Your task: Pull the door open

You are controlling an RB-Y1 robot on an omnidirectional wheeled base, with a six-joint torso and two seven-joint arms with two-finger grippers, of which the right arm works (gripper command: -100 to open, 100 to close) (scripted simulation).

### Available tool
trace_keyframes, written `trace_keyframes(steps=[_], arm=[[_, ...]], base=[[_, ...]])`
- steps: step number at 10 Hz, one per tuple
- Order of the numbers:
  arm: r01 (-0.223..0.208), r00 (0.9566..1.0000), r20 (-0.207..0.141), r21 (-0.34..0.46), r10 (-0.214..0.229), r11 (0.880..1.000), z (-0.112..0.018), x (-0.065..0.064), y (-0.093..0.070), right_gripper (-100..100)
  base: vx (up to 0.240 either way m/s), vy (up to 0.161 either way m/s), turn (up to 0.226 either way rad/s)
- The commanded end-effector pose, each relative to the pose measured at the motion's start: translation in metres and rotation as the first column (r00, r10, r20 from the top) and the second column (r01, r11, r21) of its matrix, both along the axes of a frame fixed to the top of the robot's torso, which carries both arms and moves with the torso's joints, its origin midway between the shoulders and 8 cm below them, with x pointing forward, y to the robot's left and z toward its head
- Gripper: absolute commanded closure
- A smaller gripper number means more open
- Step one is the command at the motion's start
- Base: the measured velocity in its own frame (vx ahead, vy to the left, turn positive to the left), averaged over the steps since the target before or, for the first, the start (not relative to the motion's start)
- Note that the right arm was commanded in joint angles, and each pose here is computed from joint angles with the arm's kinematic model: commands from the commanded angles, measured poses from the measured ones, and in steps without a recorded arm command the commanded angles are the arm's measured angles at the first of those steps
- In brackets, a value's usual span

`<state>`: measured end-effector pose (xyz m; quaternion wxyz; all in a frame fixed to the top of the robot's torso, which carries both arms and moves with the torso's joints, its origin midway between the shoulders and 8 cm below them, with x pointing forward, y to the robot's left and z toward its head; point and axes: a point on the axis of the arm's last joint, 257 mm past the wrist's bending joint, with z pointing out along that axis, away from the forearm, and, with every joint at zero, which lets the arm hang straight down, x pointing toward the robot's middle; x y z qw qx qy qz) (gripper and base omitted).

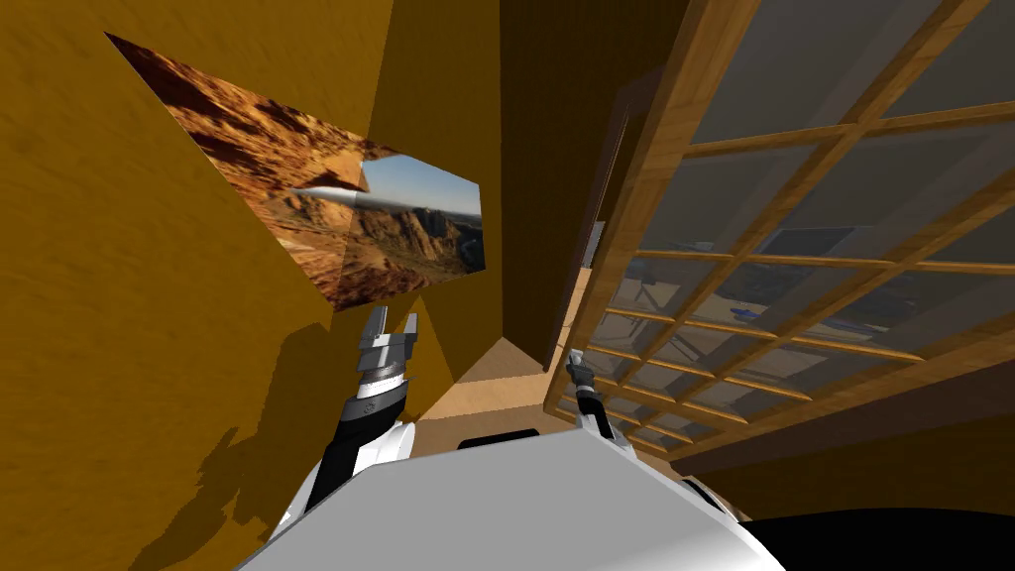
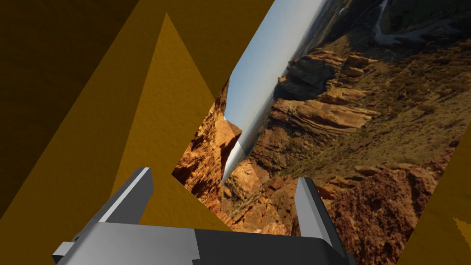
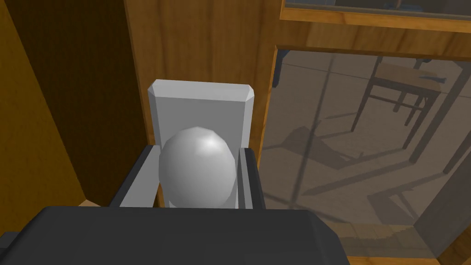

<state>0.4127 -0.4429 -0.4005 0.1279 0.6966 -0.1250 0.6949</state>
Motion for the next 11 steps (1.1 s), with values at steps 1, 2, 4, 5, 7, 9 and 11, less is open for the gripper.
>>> trace_keyframes(steps=[1, 2, 4, 5, 7, 9, 11], arm=[[0.0, 1.0, 0.0, 0.0, 0.0, 1.0, 0.0, 0.0, 0.0, 100], [-0.033, 0.9995, -0.003, 0.004, 0.033, 0.999, -0.002, 0.0, 0.008, 100], [-0.069, 0.9976, 0.0, 0.003, 0.069, 0.998, -0.001, 0.001, 0.014, 100], [-0.093, 0.9957, 0.001, 0.002, 0.093, 0.996, 0.0, 0.001, 0.018, 100], [-0.129, 0.9917, 0.003, 0.003, 0.129, 0.992, 0.0, 0.001, 0.025, 100], [-0.132, 0.9912, -0.002, 0.002, 0.132, 0.991, 0.0, 0.0, 0.025, 100], [-0.178, 0.984, -0.002, 0.003, 0.178, 0.984, -0.001, -0.006, 0.032, 100]], base=[[-0.122, -0.007, 0.038], [-0.199, 0.005, 0.09], [-0.293, -0.018, 0.101], [-0.261, -0.022, 0.103], [-0.258, -0.023, 0.09], [-0.192, -0.011, 0.044], [-0.184, -0.024, 0.089]])
